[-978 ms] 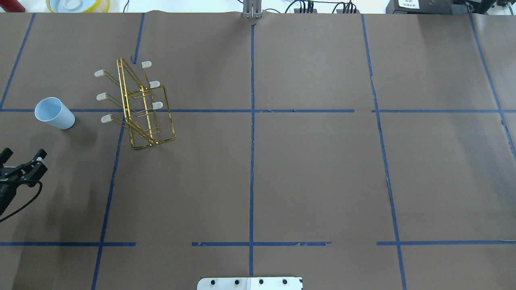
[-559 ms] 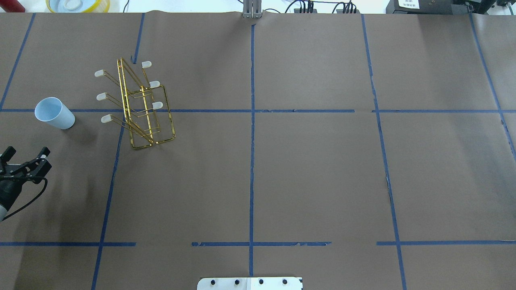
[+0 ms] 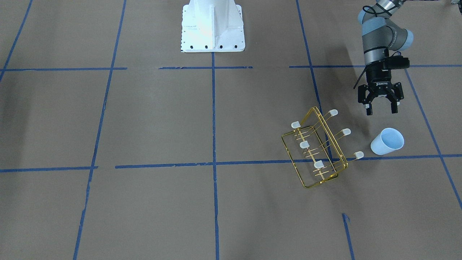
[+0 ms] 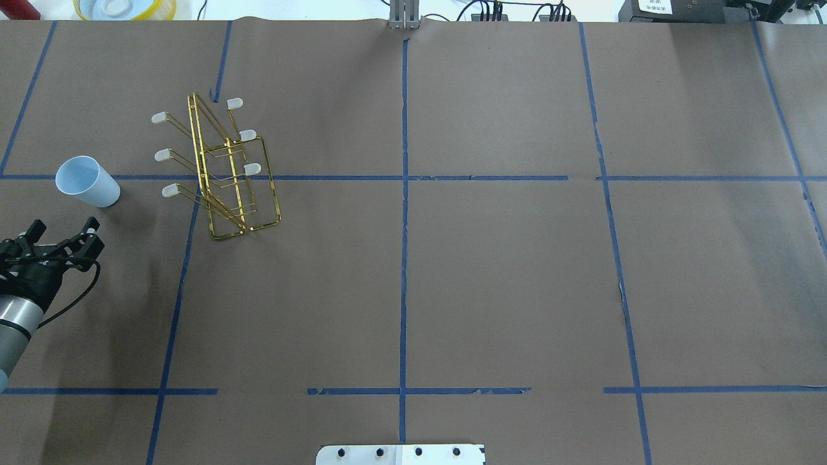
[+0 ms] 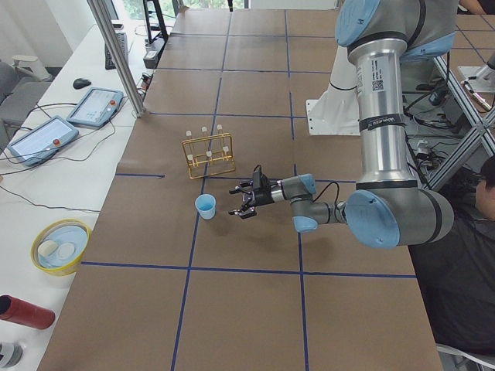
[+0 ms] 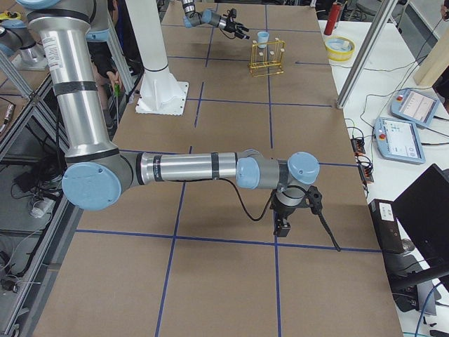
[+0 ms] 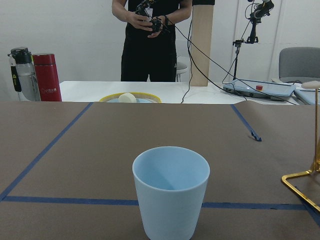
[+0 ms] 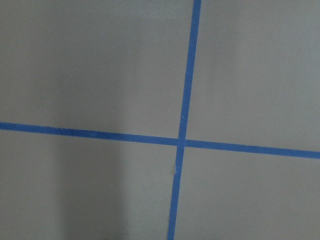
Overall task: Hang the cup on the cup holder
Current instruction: 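Move the left gripper in beside the light blue cup and close on it, then lift the light blue cup with the left gripper and tilt it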
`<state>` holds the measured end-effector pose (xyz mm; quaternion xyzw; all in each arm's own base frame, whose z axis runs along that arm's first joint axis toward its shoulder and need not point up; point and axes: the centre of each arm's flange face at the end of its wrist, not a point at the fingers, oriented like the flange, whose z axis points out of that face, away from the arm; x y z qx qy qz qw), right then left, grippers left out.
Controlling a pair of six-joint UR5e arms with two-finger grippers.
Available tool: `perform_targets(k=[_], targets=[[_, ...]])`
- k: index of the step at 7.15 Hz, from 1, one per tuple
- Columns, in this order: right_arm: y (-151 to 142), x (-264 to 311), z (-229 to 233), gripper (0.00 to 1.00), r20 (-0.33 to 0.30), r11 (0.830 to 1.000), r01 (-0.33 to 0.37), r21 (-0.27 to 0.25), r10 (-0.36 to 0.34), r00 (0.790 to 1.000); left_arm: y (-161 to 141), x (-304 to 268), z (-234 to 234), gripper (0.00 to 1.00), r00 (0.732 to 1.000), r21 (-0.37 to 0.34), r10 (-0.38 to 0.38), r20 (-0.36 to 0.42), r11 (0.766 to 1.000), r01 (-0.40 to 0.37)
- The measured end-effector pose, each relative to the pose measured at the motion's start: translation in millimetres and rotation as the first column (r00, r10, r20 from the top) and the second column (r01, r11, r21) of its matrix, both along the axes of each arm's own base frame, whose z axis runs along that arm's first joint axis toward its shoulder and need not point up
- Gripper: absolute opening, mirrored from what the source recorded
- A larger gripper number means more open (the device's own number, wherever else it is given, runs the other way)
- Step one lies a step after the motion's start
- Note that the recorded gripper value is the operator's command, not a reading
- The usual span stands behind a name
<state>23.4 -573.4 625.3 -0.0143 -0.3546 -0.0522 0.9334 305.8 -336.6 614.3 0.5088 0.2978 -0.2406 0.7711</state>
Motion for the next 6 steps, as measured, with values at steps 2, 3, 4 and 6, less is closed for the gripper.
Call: perform_targets(k=[2,3,4,6], targets=[[0.0,0.0,0.0,1.00,0.000,1.000,0.000,0.000,0.000,1.000,-16.7,8.0,3.2,1.00,1.000,-0.018,-0.014,0.016,1.000,0.014],[0.0,-0.2,0.0,1.00,0.000,1.000,0.000,0.000,0.000,1.000,-26.4,9.4,5.2,1.00,0.999,-0.024,-0.026,0.019,0.999,0.027],[0.0,-0.3,0.0,1.00,0.000,1.000,0.000,0.000,0.000,1.000,-39.2,11.4,5.9,1.00,0.999,-0.030,-0.041,0.017,0.999,0.042],[0.0,-0.1,0.0,1.00,0.000,1.000,0.000,0.000,0.000,1.000,-68.4,12.8,0.4,1.00,0.998,-0.046,-0.069,0.007,0.997,0.069]])
